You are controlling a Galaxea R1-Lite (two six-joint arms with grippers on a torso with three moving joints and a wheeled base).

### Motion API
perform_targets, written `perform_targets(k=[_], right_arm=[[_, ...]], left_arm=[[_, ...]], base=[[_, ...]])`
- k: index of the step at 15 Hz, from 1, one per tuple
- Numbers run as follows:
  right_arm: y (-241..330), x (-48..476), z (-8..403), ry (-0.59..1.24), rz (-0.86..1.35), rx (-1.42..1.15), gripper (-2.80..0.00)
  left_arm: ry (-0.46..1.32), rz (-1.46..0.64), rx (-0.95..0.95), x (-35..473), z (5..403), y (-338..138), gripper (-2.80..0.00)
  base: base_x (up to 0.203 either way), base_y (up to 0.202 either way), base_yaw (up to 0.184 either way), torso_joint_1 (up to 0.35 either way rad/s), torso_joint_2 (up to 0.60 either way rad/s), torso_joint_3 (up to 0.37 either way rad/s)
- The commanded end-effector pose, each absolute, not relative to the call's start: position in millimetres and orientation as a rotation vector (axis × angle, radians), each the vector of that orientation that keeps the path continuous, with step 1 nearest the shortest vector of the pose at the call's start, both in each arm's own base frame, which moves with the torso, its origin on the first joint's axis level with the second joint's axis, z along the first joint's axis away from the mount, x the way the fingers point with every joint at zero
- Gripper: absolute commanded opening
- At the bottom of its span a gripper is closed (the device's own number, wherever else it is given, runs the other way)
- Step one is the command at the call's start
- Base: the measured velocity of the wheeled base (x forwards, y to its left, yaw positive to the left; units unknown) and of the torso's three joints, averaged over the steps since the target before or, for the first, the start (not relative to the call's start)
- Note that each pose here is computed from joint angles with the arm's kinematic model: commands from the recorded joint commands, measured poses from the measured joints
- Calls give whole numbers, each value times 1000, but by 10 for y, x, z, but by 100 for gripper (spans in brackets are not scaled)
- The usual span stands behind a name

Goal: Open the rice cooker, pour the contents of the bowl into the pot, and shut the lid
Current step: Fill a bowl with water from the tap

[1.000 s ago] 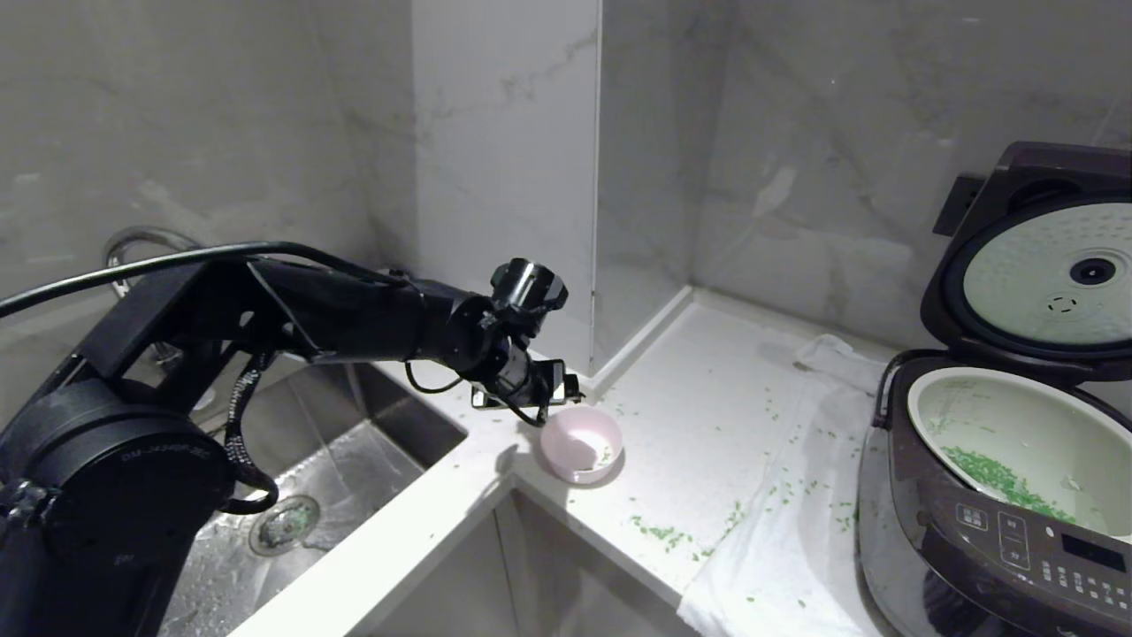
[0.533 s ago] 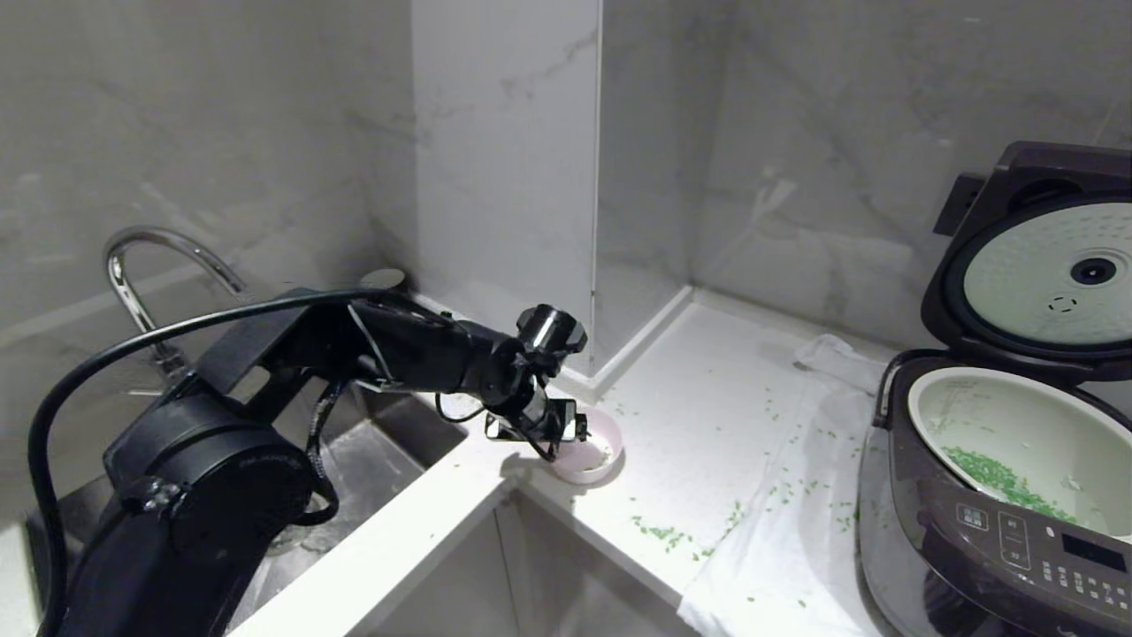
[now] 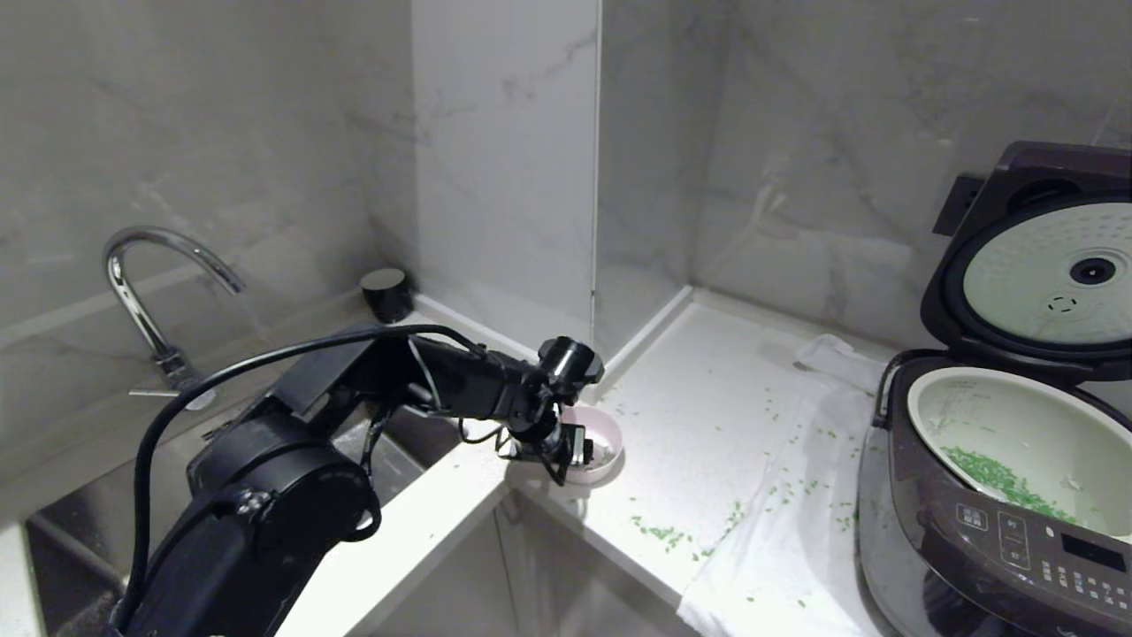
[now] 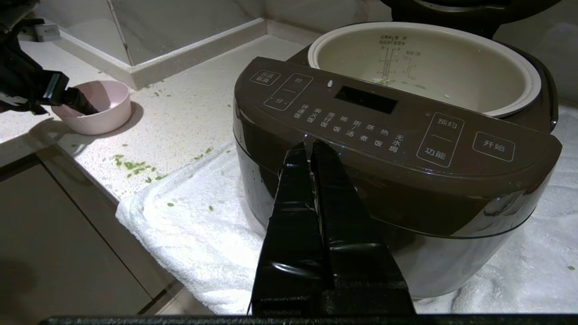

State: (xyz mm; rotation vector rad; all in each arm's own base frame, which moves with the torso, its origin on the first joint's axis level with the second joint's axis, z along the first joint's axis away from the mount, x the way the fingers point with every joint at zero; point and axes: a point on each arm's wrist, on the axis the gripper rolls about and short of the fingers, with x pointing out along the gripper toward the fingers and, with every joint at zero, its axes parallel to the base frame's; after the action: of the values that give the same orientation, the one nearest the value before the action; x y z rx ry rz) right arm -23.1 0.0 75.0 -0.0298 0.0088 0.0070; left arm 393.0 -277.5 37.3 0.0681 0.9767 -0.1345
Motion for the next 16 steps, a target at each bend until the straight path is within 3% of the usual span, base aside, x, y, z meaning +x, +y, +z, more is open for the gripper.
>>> perform_targets(k=[1, 2, 3, 16], right_arm=[[0, -230, 749, 11, 8, -31, -280], [0, -230, 749, 11, 8, -31, -280], [0, -230, 749, 11, 8, -31, -280], [0, -230, 749, 11, 8, -31, -280]], left_arm=[[982, -130, 74, 3935, 332, -2790, 0], [984, -130, 76, 3934, 331, -2789, 0], [985, -129, 76, 3934, 325, -2790, -280], [1015, -80, 102, 3863, 346, -2742, -280]], base=[[0, 0, 0, 0, 0, 0], [0, 0, 0, 0, 0, 0], [0, 0, 0, 0, 0, 0], [0, 0, 0, 0, 0, 0]])
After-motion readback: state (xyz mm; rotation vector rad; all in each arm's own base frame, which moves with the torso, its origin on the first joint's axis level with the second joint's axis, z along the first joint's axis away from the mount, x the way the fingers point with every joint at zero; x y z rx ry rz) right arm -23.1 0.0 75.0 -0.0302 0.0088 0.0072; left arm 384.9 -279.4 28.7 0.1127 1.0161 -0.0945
